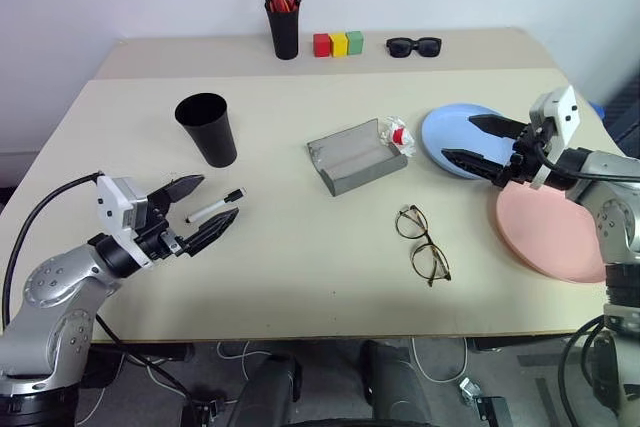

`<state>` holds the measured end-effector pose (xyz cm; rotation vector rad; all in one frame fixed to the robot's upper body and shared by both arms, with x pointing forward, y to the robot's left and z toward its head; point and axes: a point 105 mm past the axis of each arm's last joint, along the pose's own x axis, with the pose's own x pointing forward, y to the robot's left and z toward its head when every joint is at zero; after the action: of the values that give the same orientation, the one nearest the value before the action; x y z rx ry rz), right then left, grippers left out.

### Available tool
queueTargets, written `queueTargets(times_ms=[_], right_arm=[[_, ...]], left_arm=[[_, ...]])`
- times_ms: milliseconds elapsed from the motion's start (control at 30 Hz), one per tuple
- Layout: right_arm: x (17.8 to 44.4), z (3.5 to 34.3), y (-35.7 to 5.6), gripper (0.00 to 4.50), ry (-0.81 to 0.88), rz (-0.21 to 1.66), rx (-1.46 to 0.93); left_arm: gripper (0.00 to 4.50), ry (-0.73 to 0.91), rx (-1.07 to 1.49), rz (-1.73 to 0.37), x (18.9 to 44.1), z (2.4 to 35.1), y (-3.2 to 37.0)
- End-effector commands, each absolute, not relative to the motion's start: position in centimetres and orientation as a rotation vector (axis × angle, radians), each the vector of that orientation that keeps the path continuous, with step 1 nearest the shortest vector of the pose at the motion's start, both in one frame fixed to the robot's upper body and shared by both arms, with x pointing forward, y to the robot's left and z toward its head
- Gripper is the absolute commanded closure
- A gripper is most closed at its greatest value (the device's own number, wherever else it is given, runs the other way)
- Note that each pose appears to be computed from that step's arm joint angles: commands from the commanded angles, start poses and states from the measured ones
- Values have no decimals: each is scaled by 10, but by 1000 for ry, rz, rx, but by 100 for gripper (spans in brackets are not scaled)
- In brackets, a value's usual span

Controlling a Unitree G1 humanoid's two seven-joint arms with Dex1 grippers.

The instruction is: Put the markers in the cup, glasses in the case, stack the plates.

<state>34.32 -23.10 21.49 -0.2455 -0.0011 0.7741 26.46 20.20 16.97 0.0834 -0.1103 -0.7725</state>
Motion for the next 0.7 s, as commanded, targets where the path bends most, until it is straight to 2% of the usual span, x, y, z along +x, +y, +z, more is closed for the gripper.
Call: queueTargets(times_ms=[33,367,700], right_arm=[[335,235,-234,8,-74,751,-270],[325,234,-236,8,-113,707,-300],[318,248,-177,8,-225,864,-317]], left_arm=[[0,-115,105,-806,266,175,200],[0,-121,111,-873,283,181,196],[0,-127,126,-822,299,189,217]])
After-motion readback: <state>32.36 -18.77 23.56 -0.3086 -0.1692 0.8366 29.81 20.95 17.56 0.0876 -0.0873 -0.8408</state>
